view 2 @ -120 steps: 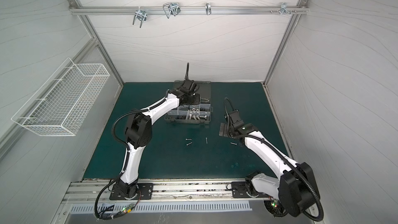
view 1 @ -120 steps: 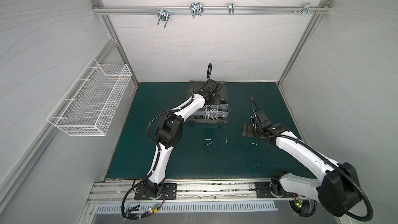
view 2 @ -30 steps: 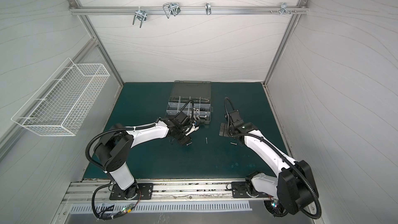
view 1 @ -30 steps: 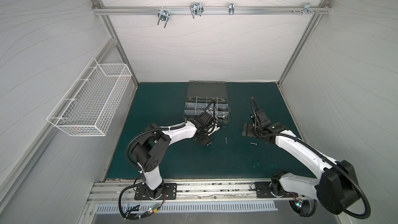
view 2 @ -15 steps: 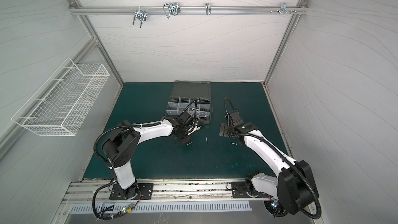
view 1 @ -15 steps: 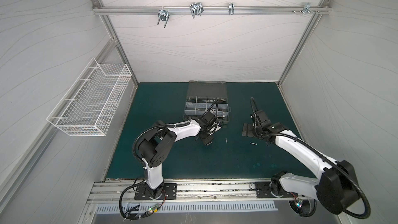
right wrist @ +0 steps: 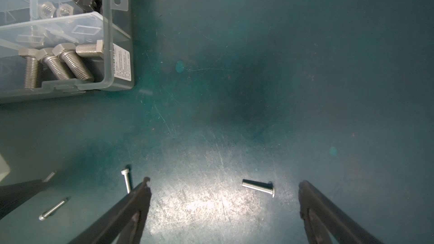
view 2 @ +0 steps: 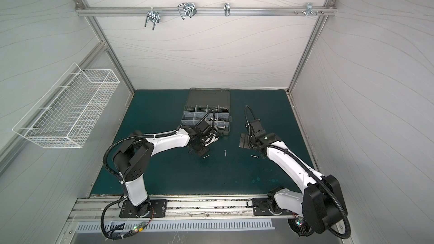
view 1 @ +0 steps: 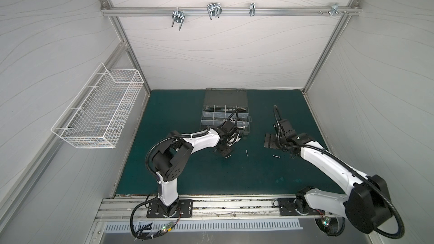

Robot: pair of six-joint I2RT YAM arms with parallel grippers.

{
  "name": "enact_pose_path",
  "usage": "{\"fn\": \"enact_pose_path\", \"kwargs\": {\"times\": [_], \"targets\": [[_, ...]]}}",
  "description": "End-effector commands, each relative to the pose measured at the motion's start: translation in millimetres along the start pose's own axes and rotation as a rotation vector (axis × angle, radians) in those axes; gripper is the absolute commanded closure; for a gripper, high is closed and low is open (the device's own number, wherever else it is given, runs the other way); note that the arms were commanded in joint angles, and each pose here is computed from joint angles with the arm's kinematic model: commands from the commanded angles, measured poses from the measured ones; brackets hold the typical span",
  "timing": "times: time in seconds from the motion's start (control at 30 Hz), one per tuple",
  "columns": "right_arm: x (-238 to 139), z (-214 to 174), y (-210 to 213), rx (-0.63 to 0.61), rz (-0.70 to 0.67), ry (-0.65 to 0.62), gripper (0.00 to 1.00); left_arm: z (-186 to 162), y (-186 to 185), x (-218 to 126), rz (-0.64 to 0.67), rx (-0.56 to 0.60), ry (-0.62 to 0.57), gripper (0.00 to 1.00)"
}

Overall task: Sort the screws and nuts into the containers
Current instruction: 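Lower the left gripper around a thin silver screw and close it, then lift the thin screw with the left gripper over a box compartment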

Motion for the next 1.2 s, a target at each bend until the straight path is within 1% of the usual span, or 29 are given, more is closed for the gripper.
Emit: {"fn": "enact_pose_path", "kwargs": {"times": [0.0,0.23,0.43,0.6,0.73,0.83,1.07,1.17], "targets": [[-4.2,5.1,-0.7,0.000,-0.005,-0.003,0.01,-7.3,-1.9,5.4,-0.009,0.015,0.066,1.00],[-9.3,8.6,-1.6,-0.006,-0.011,-0.013,0.01,-9.5,-4.7,12.0,-0.032,0.003,0.096,1.00],[-8.6,8.1,-2.2,-0.009,-0.009,-0.018,0.01,-7.2,-2.4,10.0,-0.021,0.002,0.108,0.90],[-8.3,10.7,-1.7,-0.014,-0.011,-0.018,0.01,-4.1,-1.8,8.1,-0.023,0.001,0.105,0.79],[-8.9,11.1,-2.1,-0.014,-0.010,-0.022,0.01,-3.3,-1.2,11.0,-0.023,0.005,0.117,0.78],[-8.4,10.7,-2.9,-0.014,-0.013,-0.021,0.01,-2.6,-1.2,13.5,-0.026,0.008,0.130,0.80],[-7.8,9.6,-4.4,-0.008,-0.016,-0.018,0.01,-4.9,-0.6,13.8,-0.029,0.017,0.171,0.99],[-7.8,10.2,-4.4,-0.005,-0.014,-0.020,0.01,-6.1,-1.5,12.8,-0.036,0.016,0.175,1.00]]}}
Point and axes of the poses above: each gripper's point midway between its finger pads, its own x axis out along the fingers, its own y axis along the line the jaws close on, z = x × y, the point moved 4 cm from there along -x, back along the fingers, and after that the axes turned 1 degree about x, right-handed, at the moved point
